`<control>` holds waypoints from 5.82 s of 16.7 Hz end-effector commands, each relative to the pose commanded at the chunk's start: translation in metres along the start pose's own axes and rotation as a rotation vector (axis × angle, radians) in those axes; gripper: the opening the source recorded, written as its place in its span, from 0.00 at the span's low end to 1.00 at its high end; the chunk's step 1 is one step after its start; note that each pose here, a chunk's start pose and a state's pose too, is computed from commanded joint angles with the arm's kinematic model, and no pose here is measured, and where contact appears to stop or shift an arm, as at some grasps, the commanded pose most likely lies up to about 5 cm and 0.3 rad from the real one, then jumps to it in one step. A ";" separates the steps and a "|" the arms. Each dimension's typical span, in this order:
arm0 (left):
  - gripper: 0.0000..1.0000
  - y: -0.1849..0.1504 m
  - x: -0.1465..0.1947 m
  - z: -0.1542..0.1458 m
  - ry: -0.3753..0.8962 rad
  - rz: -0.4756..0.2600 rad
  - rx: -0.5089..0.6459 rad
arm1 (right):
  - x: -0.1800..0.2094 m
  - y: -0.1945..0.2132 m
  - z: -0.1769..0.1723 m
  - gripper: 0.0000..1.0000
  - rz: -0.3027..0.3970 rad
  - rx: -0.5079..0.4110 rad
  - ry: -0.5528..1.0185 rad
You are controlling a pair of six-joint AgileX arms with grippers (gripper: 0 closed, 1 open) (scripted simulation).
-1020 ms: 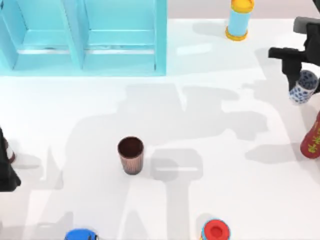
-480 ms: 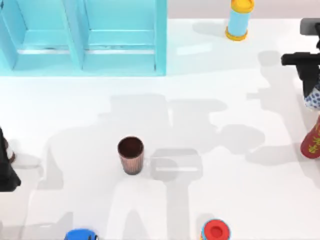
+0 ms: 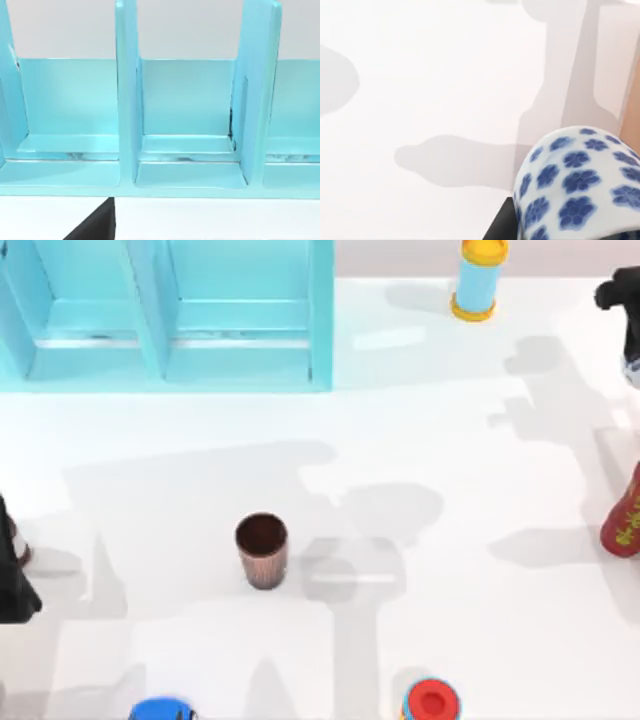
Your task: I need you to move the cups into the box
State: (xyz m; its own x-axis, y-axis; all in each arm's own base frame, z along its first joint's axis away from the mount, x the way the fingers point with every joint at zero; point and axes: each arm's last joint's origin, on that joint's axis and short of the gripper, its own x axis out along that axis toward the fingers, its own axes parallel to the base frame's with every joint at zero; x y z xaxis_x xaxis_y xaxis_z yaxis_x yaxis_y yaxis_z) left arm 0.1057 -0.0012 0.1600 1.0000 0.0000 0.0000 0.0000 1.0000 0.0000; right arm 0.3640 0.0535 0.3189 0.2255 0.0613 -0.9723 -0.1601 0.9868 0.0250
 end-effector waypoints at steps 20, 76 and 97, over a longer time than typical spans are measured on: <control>1.00 0.000 0.000 0.000 0.000 0.000 0.000 | -0.010 -0.178 -0.177 0.00 -0.035 0.167 0.232; 1.00 0.000 0.000 0.000 0.000 0.000 0.000 | -0.040 -0.173 -0.148 1.00 -0.042 0.165 0.241; 1.00 0.000 0.000 0.000 0.000 0.000 0.000 | 0.074 0.363 -0.050 1.00 -0.064 0.156 0.038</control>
State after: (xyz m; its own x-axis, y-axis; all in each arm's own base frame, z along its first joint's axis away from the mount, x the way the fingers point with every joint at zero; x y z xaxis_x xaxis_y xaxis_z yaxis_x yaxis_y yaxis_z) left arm 0.1057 -0.0012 0.1600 1.0000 0.0000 0.0000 0.0000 1.0000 0.0000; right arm 0.2745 0.4085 0.2444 0.1935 -0.0057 -0.9811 0.0057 1.0000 -0.0047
